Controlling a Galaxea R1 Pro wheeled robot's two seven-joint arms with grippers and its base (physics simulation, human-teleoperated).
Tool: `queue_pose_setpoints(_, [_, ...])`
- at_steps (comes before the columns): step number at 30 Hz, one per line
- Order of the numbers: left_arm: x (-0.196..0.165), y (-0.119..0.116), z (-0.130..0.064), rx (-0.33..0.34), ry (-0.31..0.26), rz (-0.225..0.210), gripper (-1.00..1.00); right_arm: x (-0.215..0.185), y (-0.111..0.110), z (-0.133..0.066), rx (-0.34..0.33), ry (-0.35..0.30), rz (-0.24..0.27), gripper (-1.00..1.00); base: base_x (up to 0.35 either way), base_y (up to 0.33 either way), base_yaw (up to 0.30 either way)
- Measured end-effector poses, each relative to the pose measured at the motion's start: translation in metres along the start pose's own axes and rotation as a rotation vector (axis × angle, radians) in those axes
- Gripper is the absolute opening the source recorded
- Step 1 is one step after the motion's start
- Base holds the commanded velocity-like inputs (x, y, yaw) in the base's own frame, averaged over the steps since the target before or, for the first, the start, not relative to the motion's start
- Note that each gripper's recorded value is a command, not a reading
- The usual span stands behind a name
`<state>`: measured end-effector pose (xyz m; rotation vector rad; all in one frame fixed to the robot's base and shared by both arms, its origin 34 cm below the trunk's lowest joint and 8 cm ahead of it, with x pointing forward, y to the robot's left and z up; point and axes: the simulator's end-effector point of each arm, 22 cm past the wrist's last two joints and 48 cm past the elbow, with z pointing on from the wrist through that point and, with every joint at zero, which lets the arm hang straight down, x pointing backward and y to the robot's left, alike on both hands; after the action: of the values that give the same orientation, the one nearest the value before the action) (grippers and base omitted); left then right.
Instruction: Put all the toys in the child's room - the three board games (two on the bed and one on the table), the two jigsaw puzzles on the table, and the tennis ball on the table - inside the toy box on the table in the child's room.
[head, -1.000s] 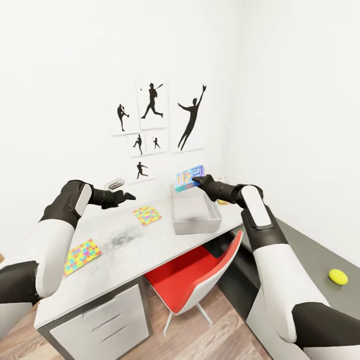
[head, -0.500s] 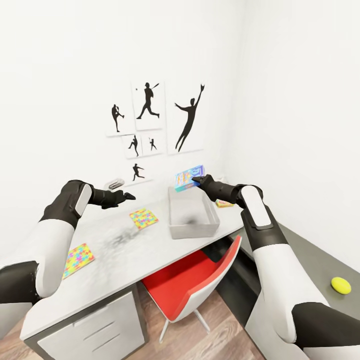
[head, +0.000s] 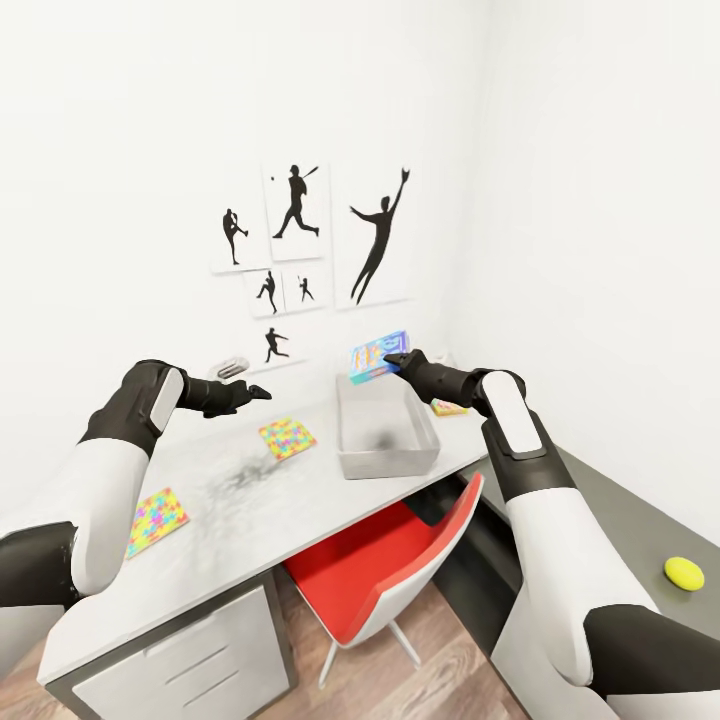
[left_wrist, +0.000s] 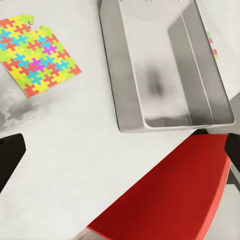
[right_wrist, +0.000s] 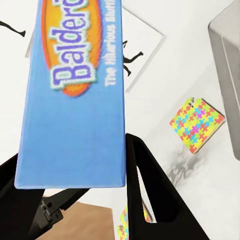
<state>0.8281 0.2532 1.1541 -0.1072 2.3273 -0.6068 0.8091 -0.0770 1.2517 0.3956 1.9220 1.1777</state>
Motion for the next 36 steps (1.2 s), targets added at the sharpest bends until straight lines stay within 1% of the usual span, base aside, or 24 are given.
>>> queue_pose_setpoints(5, [0.0001, 0.0002, 0.0001, -0.001, 0.000, 0.001, 1.00, 0.0006, -0.0002, 0.0001, 0.000, 0.003, -0.001, -1.00, 0.181, 0.051, 0.000])
queue_pose_setpoints(13, [0.0003, 0.0005, 0.0003, -0.002, 0.001, 0.001, 1.00, 0.0013, -0.0005, 0.0004, 0.001, 0.004, -0.002, -1.00, 0.161, -0.131, 0.000])
queue_pose_setpoints(22, [0.0003, 0.0006, 0.0003, -0.002, 0.001, 0.001, 1.00, 0.0012, -0.0007, 0.0004, 0.000, 0.003, 0.000, -1.00, 0.131, -0.019, 0.000])
queue_pose_setpoints(36, [0.0006, -0.0005, 0.0007, -0.001, 0.002, 0.002, 1.00, 0.0019, -0.0005, 0.0005, -0.002, 0.005, 0.002, -1.00, 0.030, 0.000, 0.000])
